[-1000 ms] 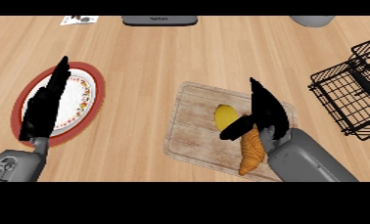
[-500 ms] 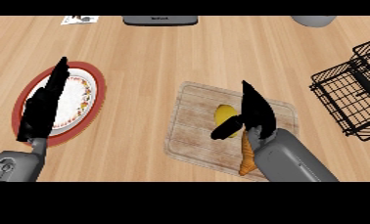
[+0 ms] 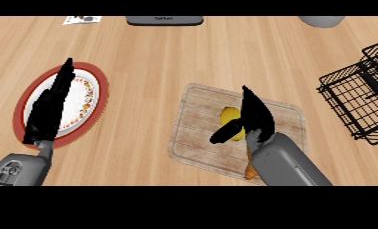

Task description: Pick the lemon from the cutting board and place it in the tiered basket

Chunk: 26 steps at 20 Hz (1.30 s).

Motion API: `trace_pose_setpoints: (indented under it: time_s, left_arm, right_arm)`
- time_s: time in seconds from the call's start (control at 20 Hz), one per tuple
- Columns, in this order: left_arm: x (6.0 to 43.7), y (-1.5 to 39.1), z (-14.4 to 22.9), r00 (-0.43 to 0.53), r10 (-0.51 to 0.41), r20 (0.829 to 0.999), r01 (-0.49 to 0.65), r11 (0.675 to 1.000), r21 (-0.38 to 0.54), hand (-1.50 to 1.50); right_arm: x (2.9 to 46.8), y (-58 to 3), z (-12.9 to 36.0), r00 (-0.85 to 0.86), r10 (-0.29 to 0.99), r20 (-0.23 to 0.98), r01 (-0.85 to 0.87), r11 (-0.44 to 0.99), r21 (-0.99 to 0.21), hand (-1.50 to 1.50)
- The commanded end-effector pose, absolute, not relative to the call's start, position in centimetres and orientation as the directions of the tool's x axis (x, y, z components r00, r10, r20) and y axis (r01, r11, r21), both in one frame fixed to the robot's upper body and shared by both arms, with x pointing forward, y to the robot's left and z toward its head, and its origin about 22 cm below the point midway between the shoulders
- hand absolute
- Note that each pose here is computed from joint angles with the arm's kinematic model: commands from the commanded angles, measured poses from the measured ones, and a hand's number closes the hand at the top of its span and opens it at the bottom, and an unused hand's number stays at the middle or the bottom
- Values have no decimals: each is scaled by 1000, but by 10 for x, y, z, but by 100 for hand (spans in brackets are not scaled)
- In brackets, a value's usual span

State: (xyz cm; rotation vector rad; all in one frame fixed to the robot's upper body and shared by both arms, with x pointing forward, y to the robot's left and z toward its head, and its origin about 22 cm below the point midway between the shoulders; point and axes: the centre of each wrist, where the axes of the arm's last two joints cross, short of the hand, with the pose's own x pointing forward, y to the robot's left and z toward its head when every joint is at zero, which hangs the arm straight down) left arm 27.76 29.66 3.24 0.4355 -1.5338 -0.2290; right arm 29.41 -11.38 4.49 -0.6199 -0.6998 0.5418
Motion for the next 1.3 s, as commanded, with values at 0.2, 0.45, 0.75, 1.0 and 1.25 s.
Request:
trace_pose_setpoints:
  time_s: [0.2, 0.45, 0.75, 1.0, 1.25]
  left_arm:
    - [283, 314, 35, 40, -415, 909, -134, 899, 416, 0]
    - [272, 290, 22, 32, -419, 907, -122, 899, 420, 0]
    - [279, 288, 35, 22, -412, 911, -121, 903, 411, 0]
    - [267, 304, 25, 64, -406, 912, -136, 901, 411, 0]
    - [268, 308, 23, 79, -410, 909, -168, 893, 418, 0]
  right_arm:
    - [288, -94, 28, 753, 601, 267, -363, 718, -594, 150]
    - [284, -87, 28, 625, 753, 206, -432, 553, -712, 150]
    - [293, -71, 29, 706, 605, 367, -296, 724, -623, 150]
    - [223, -103, 29, 137, 909, 393, -560, 398, -726, 150]
    - [163, -138, 38, -228, 885, 405, -574, 214, -790, 150]
